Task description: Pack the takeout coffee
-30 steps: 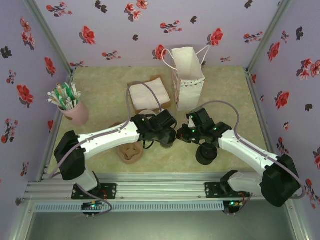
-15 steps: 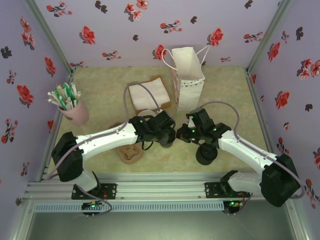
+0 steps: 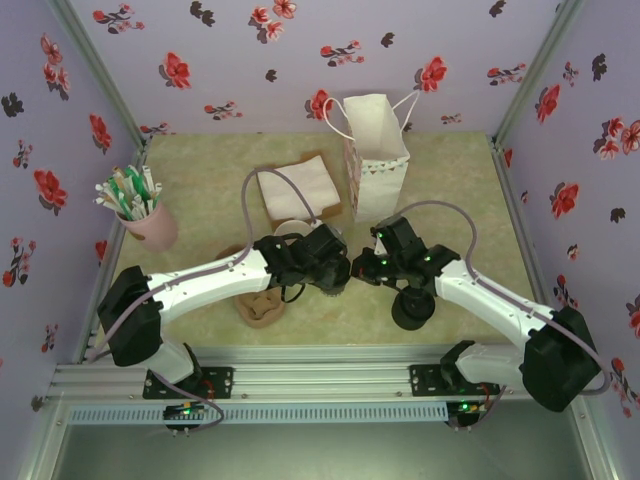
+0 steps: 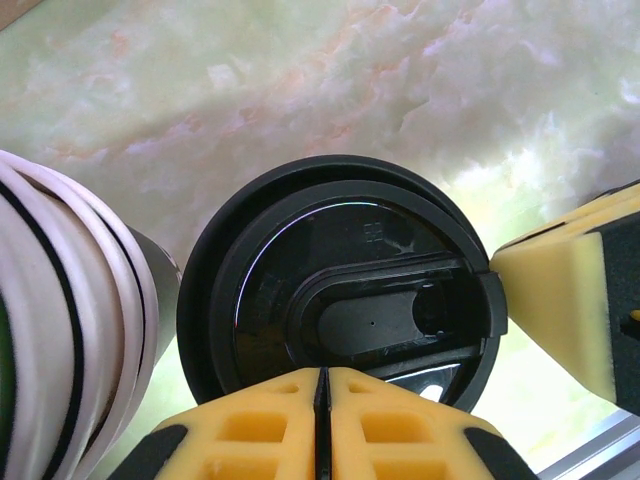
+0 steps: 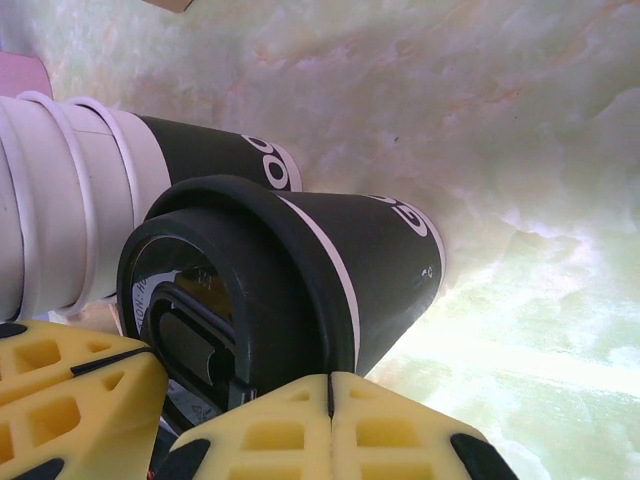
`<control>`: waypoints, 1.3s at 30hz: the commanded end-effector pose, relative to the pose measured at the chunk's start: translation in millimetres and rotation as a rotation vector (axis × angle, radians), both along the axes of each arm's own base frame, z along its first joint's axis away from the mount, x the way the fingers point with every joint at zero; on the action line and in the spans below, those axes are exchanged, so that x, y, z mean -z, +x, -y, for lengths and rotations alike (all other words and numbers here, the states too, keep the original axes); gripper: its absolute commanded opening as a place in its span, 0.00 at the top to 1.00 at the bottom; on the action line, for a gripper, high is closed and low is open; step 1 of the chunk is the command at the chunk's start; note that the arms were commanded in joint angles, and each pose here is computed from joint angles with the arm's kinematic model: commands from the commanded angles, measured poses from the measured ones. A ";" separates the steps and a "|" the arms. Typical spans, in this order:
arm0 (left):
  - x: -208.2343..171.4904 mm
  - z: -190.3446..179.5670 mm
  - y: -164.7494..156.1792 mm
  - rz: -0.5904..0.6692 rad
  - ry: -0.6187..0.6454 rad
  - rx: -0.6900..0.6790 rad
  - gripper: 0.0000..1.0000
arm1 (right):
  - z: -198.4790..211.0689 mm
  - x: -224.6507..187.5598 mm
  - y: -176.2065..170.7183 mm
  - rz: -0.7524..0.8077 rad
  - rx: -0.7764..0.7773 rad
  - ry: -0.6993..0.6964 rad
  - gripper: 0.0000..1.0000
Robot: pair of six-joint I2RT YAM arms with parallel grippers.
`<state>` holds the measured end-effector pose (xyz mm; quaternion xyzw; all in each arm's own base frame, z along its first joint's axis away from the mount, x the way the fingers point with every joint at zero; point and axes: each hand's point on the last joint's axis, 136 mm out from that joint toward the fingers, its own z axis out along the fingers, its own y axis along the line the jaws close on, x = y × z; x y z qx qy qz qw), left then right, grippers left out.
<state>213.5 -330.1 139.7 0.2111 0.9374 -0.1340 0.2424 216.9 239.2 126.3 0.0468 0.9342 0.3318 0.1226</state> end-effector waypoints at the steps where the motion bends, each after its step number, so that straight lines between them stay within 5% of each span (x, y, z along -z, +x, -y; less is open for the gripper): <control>1: 29.5 -20.2 -15.2 -0.090 0.098 -0.005 0.90 | 7.6 4.4 -12.1 -0.038 -0.026 -0.074 1.00; 8: 6.3 -13.7 -11.1 -0.053 0.060 0.012 0.82 | 6.8 -36.4 1.8 0.060 -0.037 -0.084 0.94; 21: -57.2 -11.2 -6.4 0.044 -0.060 0.037 0.72 | -17.4 -50.4 24.7 0.066 -0.122 -0.109 0.88; 39: -101.4 -99.0 -22.5 0.220 -0.166 -0.099 0.70 | -59.3 -31.1 17.5 0.007 -0.280 -0.229 0.87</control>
